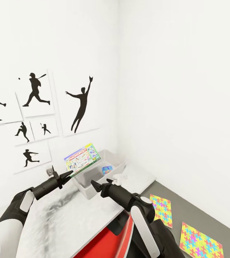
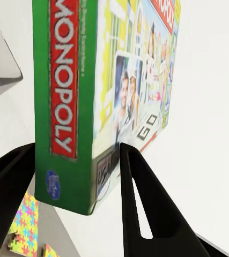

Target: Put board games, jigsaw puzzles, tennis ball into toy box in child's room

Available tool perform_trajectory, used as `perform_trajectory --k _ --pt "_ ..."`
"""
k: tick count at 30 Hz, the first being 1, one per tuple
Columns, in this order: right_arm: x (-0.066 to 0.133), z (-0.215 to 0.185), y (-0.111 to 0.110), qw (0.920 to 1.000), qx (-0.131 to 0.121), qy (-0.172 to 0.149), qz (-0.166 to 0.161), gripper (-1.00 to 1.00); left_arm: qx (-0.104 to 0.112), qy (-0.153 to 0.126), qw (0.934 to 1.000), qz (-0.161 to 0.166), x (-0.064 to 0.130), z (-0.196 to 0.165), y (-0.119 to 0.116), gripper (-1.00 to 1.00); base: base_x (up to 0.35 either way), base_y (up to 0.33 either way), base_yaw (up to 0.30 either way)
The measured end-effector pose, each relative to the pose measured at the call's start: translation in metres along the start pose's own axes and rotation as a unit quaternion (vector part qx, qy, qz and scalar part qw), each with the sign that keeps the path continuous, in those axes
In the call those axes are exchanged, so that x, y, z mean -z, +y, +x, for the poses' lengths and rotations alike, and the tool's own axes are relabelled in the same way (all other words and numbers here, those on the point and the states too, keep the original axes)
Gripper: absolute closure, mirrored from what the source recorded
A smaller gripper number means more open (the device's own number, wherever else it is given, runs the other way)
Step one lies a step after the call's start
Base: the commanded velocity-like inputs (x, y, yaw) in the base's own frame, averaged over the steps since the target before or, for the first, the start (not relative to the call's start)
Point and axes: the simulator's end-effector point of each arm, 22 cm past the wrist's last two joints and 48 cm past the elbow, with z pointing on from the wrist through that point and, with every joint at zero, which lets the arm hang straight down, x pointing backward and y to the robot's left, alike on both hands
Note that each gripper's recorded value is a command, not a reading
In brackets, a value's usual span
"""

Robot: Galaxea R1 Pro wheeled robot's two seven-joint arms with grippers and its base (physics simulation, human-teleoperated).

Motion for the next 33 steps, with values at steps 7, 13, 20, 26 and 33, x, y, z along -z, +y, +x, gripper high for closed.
perform_trajectory --k 7,13,20,26,33 --pt "0.0 0.0 0.0 1.0 0.0 0.0 0.0 -1.0 0.0 0.0 1.0 0.0 0.0 0.0 0.0001 1.0 0.004 0.0 0.0" --pt "0.0 0.0001 0.0 1.0 0.0 0.0 0.0 -1.0 0.0 0.0 1.0 0.0 0.0 0.0 0.0 1.0 0.0 0.0 0.0" --pt "0.0001 -0.0001 0.0003 1.0 0.0 0.0 0.0 -1.0 0.001 -0.001 1.0 0.001 0.0003 -0.0002 -0.0004 1.0 0.05 -0.064 0.0" --pt "0.0 -0.0001 0.0001 1.0 0.0 0.0 0.0 -1.0 0.001 -0.001 1.0 0.001 0.0005 -0.0008 -0.0001 1.0 0.062 -0.08 0.0" --pt "-0.0001 0.0001 0.0007 1.0 0.0 0.0 -0.001 -1.0 0.001 -0.004 1.0 0.001 0.0013 -0.0021 -0.0003 1.0 0.001 -0.002 0.0"
